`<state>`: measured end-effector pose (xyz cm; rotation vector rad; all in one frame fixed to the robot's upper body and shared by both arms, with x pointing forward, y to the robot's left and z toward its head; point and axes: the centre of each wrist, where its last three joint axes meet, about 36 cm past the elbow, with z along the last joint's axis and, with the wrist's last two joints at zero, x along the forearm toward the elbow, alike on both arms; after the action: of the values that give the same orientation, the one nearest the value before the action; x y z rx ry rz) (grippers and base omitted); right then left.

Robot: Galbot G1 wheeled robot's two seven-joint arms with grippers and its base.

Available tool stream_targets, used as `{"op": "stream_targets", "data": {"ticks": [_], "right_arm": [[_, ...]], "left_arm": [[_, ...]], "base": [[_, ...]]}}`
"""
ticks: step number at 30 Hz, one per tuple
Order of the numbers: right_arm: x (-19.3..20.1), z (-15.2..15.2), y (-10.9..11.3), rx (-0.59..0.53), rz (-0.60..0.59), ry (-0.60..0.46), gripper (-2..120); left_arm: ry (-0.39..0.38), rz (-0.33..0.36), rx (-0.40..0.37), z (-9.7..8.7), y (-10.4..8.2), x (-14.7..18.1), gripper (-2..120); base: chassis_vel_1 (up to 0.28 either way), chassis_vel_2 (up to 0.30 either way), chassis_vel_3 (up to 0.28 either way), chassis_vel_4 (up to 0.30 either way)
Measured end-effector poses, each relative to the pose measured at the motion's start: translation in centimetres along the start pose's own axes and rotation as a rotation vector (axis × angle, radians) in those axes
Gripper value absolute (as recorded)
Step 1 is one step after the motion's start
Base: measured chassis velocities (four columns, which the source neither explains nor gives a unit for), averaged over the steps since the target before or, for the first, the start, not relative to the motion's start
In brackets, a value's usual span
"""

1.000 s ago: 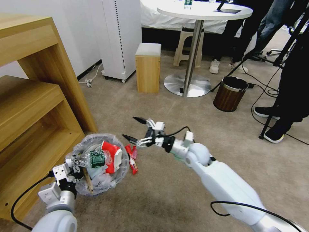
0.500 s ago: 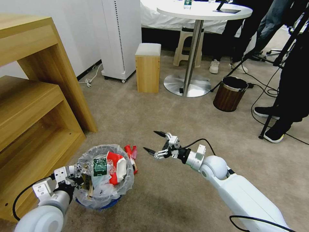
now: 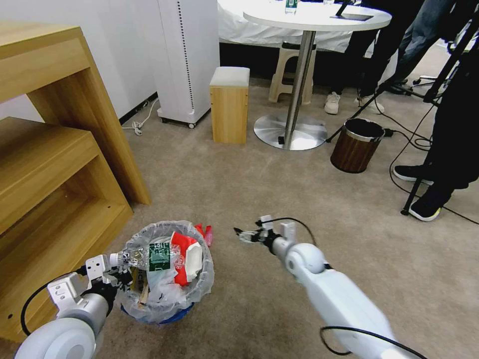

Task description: Pick up the trash bin and place the garbage on the floor into it.

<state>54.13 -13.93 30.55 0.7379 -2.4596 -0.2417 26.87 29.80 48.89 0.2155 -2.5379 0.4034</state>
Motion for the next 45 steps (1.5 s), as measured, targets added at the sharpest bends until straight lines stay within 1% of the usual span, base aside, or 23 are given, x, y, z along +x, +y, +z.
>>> {"op": "stream_targets", "data": {"ticks": [2,6,9,10,11,17,21,23,24,25,26,28,29,32,36,45], "right_arm": [[-1.9,0.1,0.2,-0.025,-0.005,0.03,100],[-3.6,0.3,0.8,-0.033,-0.014,0.044,100],[-3.4,0.5,0.9,-0.031,-0.025,0.016,100],[-3.2,0.7,0.8,-0.029,-0.032,-0.008,100],[-2.7,1.6,0.6,-0.012,-0.059,-0.072,100],[-1.1,2.6,-0.4,0.03,-0.094,-0.104,100],[-0.8,2.7,-0.5,0.034,-0.095,-0.108,100],[-0.1,3.3,-0.6,0.038,-0.115,-0.121,100],[0.1,3.4,-0.6,0.04,-0.121,-0.124,100],[0.1,3.4,-0.6,0.04,-0.121,-0.124,100],[0.4,3.7,-0.6,0.042,-0.129,-0.13,100],[0.7,4.1,-0.6,0.044,-0.133,-0.132,100],[0.7,4.1,-0.6,0.044,-0.133,-0.132,100],[1.1,4.5,-0.8,0.045,-0.134,-0.13,100],[1.2,4.9,-1.1,0.052,-0.137,-0.14,100],[1.2,5.3,-1.2,0.052,-0.135,-0.148,100]], "left_arm": [[-0.003,0.006,0.003,0.1,-0.3,0.4,1],[-0.012,0.013,0.007,0.1,-0.5,0.7,1],[-0.016,0.013,0.008,0.0,-0.6,0.7,1],[-0.017,0.011,0.01,0.0,-0.5,0.6,1],[-0.017,0.008,0.014,0.1,-0.4,0.4,1],[-0.014,0.0,0.015,0.3,0.0,-0.4,1],[-0.016,-0.005,0.008,0.1,0.3,-0.7,1],[-0.035,-0.038,-0.019,-0.9,1.7,-1.2,1],[-0.039,-0.047,-0.023,-1.2,2.1,-1.3,1],[-0.039,-0.047,-0.023,-1.2,2.1,-1.3,1],[-0.045,-0.064,-0.027,-1.7,3.0,-1.5,1],[-0.048,-0.091,-0.022,-2.5,4.7,-1.9,1],[-0.048,-0.091,-0.022,-2.5,4.7,-1.9,1],[-0.056,-0.121,-0.007,-3.4,6.4,-2.0,1],[-0.064,-0.124,0.003,-3.8,6.9,-1.9,1],[-0.072,-0.121,0.009,-4.1,6.9,-1.9,1]], "base": [[0.0,0.0,0.0,0.0],[0.0,0.0,0.0,0.0],[0.0,0.0,0.0,0.0],[0.0,0.0,0.0,0.0],[0.0,0.0,0.0,0.0],[0.0,0.0,0.0,0.0],[0.0,0.0,0.0,0.0],[0.0,0.0,0.0,0.0],[0.0,0.0,0.0,0.0],[0.0,0.0,0.0,0.0],[0.0,0.0,0.0,0.0],[0.0,0.0,0.0,0.0],[0.0,0.0,0.0,0.0],[0.0,0.0,0.0,0.0],[0.0,0.0,0.0,0.0],[-0.005,0.005,0.008,-0.005]]}}
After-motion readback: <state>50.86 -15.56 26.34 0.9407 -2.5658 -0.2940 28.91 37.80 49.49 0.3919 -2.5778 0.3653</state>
